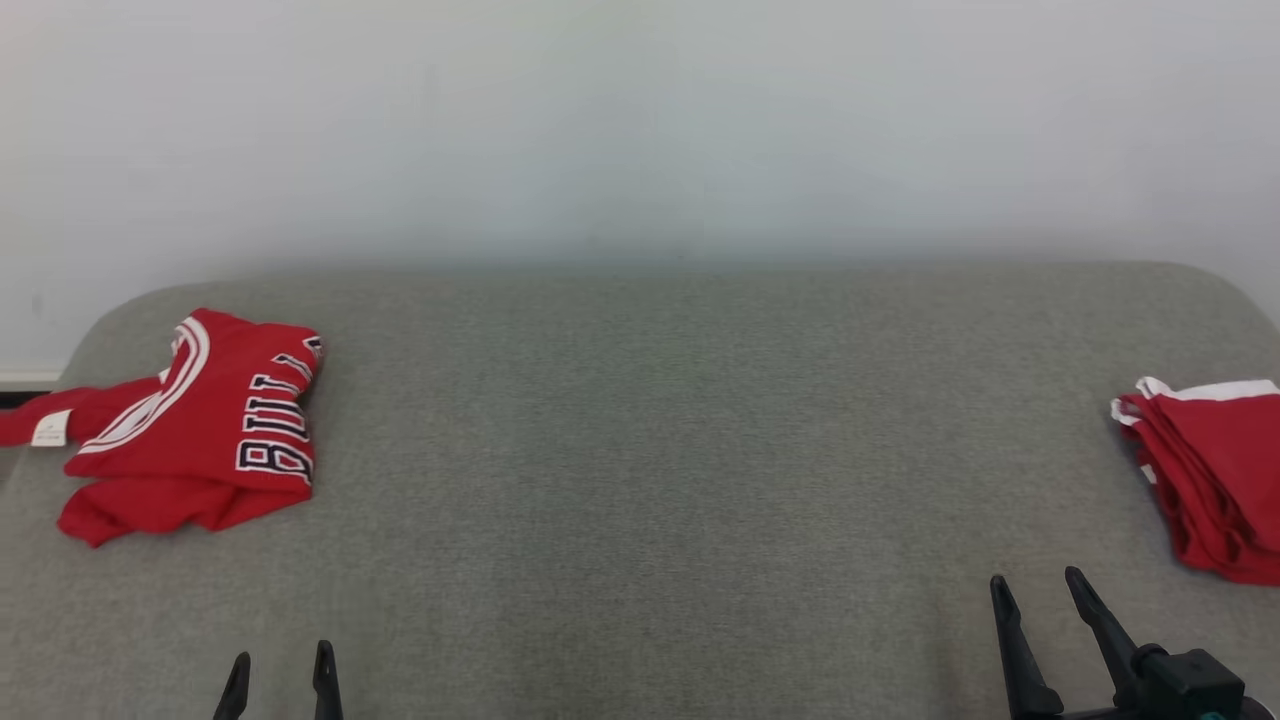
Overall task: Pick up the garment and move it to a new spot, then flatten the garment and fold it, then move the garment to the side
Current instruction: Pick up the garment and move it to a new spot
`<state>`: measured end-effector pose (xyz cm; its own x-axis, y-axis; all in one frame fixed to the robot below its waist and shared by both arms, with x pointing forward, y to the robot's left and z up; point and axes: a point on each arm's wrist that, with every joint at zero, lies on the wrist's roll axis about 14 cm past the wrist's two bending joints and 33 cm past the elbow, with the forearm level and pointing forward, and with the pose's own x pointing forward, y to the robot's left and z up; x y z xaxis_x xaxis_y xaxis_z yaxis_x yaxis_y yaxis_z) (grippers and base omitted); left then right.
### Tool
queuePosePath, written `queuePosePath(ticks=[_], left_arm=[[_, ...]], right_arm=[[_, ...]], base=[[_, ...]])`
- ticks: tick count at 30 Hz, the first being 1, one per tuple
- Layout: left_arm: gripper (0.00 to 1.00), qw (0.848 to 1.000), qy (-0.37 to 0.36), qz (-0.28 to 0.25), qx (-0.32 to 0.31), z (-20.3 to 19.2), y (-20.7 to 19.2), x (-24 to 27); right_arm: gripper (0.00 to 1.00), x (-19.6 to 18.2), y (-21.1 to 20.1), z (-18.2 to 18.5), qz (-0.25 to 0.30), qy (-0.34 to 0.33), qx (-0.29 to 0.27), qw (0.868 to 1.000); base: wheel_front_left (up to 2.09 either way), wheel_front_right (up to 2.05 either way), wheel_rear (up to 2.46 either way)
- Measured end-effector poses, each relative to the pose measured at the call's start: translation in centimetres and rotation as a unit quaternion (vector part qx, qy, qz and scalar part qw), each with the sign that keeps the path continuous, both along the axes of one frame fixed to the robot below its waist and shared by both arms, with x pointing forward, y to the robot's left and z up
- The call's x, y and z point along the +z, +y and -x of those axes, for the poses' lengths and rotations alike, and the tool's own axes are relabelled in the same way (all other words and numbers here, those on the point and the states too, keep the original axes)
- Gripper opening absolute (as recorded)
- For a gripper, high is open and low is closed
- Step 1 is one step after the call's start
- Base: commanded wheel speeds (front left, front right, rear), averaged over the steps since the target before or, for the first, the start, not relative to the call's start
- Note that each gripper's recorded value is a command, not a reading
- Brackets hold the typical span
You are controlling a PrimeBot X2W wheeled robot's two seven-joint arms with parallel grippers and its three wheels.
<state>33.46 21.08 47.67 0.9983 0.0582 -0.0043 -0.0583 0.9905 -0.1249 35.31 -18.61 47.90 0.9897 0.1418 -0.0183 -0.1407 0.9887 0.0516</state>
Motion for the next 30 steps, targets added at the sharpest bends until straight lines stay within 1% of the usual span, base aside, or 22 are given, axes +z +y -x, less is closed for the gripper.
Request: queuePosePath(ticks=[7,13,20,25,30], left_arm=[[1.0,0.999,0.003,-0.003,0.043,2.1,2.4,-0.2],[1.0,0.995,0.005,-0.009,0.096,4.7,5.4,-0.3],[1.0,0.988,0.009,-0.014,0.156,8.3,8.6,-0.6],[1.0,0.979,0.011,-0.015,0.202,11.0,10.8,-0.7],[1.0,0.974,0.013,-0.012,0.225,12.8,11.8,-1.0]], right_arm=[[1.0,0.0,3.1,-1.3,0.004,0.0,0.048,0.999],[1.0,-0.1,7.0,-2.2,0.005,0.003,0.105,0.994],[1.0,-0.1,10.8,-3.0,0.008,0.003,0.16,0.987],[1.0,-0.2,13.7,-3.1,0.007,0.005,0.198,0.98],[1.0,-0.2,15.5,-3.1,0.006,0.007,0.221,0.975]], base=[[0.0,0.0,0.0],[0.0,0.0,0.0],[0.0,0.0,0.0],[0.0,0.0,0.0],[0.0,0.0,0.0]])
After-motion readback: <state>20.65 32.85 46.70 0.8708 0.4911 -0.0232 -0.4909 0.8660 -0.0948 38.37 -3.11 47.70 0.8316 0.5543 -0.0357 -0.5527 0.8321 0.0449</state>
